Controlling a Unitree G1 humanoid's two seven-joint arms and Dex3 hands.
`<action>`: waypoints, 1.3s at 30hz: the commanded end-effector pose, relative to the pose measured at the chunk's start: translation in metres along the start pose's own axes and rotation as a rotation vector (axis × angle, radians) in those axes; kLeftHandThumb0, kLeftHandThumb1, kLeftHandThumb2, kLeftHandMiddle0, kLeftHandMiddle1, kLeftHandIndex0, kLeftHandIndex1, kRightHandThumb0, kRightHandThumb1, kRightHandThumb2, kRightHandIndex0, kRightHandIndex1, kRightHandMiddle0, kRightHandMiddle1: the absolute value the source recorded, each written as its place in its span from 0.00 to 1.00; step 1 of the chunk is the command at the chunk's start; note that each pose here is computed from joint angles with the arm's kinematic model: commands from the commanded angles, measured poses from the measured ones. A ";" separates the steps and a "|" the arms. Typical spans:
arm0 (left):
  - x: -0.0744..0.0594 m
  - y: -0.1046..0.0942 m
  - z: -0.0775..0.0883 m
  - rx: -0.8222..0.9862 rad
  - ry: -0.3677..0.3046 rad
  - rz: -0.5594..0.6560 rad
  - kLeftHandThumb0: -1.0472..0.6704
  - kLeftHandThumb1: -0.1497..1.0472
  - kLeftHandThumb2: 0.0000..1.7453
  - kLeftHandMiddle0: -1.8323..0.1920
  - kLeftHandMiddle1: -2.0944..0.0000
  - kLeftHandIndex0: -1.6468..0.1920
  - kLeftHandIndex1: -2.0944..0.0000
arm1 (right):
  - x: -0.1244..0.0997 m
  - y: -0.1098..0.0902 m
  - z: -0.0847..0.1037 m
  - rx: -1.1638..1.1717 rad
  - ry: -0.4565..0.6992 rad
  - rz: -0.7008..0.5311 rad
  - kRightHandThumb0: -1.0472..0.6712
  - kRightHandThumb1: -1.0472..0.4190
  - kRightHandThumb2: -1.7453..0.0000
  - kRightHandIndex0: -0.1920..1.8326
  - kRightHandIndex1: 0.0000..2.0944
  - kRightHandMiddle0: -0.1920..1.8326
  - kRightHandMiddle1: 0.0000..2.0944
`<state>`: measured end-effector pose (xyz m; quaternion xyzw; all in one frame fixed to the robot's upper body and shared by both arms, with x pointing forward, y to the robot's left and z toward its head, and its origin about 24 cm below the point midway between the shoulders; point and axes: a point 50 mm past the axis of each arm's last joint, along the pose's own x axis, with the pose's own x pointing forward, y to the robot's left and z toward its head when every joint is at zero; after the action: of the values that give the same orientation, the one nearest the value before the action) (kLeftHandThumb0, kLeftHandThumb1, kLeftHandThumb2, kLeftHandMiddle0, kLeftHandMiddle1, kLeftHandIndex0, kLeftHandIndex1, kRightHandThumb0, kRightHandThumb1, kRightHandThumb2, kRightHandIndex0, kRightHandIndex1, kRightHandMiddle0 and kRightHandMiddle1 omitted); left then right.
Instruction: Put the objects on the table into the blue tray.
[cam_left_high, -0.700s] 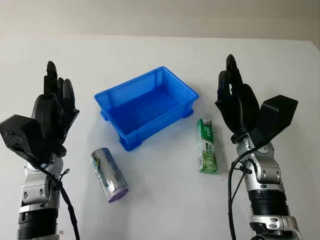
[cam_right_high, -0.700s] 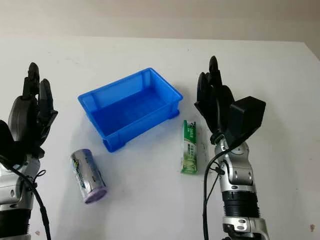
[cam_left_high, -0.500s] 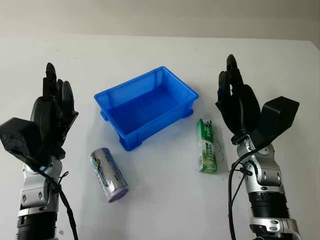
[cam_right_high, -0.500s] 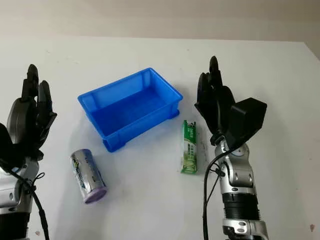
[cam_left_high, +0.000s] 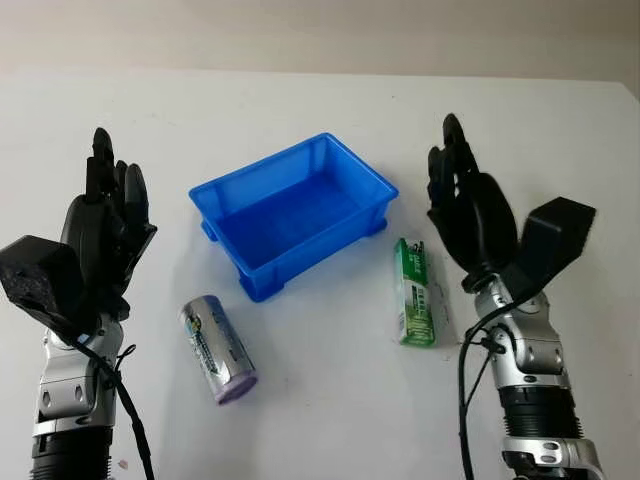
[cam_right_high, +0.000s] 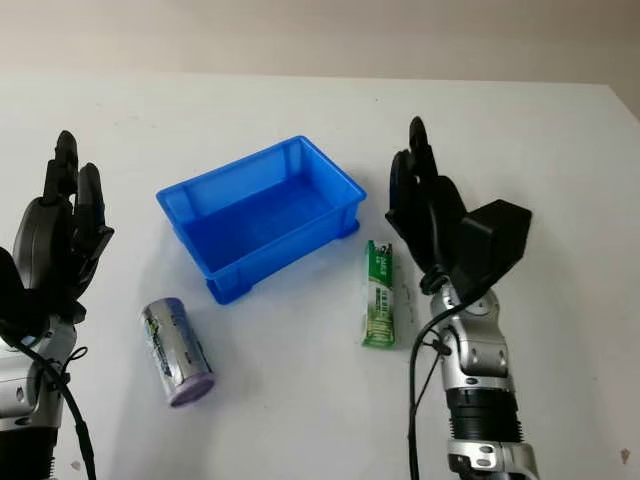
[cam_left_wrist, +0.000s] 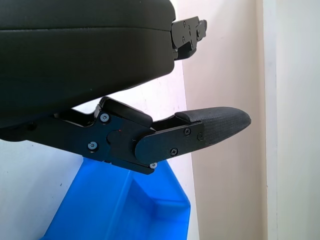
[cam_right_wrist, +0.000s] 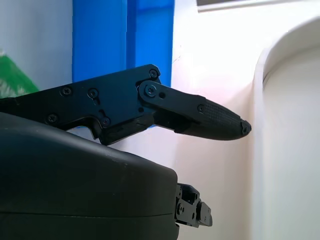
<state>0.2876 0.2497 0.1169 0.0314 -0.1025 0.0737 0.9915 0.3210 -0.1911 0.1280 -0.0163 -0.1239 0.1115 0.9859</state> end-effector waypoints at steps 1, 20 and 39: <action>-0.001 0.001 0.000 0.008 -0.005 -0.001 0.14 1.00 0.38 0.99 0.97 1.00 0.98 | 0.000 -0.012 0.021 -0.117 -0.068 0.027 0.14 0.00 0.67 0.00 0.00 0.00 0.00; 0.005 -0.002 0.003 0.006 -0.007 -0.011 0.15 1.00 0.38 0.99 0.97 1.00 0.98 | -0.009 -0.043 0.098 -1.215 -0.008 0.442 0.28 0.19 0.98 0.06 0.03 0.08 0.04; 0.008 -0.003 0.002 0.008 -0.005 -0.029 0.15 1.00 0.39 0.98 0.98 0.99 0.98 | -0.018 -0.041 0.069 -1.746 -0.190 0.924 0.30 0.17 0.97 0.14 0.04 0.15 0.03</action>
<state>0.2946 0.2458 0.1166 0.0311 -0.0963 0.0601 0.9931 0.2953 -0.2338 0.1867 -0.7660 -0.2164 0.3572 0.4887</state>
